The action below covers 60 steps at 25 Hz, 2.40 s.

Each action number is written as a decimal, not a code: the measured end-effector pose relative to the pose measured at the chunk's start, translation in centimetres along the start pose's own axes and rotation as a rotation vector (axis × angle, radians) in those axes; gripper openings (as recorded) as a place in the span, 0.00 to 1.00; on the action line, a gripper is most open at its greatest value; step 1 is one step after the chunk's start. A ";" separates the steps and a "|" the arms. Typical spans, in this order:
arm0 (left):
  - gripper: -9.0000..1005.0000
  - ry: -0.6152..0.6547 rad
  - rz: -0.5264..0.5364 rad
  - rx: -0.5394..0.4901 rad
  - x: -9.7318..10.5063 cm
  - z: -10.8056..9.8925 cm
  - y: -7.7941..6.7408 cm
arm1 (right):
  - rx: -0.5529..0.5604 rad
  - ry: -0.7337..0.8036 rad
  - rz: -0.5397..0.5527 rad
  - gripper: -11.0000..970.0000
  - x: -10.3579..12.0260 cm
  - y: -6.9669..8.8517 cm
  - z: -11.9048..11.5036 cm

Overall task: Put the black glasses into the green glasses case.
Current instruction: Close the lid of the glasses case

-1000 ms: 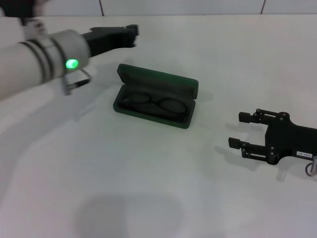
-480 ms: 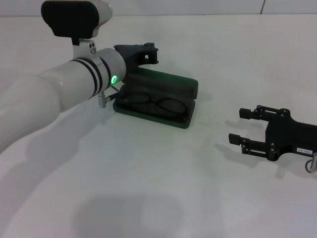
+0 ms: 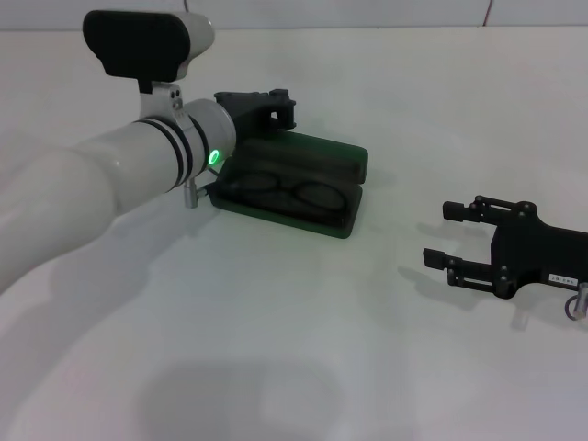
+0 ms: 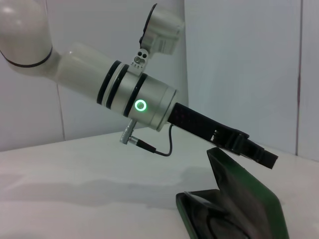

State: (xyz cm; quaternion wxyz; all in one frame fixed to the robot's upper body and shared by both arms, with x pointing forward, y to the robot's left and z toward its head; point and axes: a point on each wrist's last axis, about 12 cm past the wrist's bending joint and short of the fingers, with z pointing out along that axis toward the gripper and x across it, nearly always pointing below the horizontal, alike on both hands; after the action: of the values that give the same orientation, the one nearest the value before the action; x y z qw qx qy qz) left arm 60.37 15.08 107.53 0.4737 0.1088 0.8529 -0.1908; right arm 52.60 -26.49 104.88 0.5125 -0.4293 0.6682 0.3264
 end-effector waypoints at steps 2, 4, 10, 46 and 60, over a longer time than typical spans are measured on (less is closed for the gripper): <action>0.06 0.004 -0.001 0.000 0.1 0.0 0.1 | 0.000 0.003 0.000 0.71 0.0 0.0 0.0; 0.06 0.010 0.000 0.002 0.2 0.0 0.1 | 0.000 0.005 0.000 0.71 0.1 0.0 0.0; 0.06 0.036 0.003 0.018 0.4 -0.1 -0.1 | 0.000 0.005 0.001 0.71 0.1 0.1 0.1; 0.06 0.058 0.147 0.006 3.1 -1.9 0.6 | 0.010 0.010 0.003 0.71 0.2 -0.1 0.1; 0.07 0.050 0.180 -0.008 4.1 -2.1 0.5 | 0.012 0.010 0.001 0.71 0.0 -0.3 0.2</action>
State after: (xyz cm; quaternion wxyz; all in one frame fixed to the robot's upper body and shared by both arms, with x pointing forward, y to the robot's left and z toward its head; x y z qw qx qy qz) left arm 56.80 16.44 104.92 0.4678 0.1878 0.8520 -0.1413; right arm 52.93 -26.39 104.83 0.5116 -0.4273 0.6731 0.3204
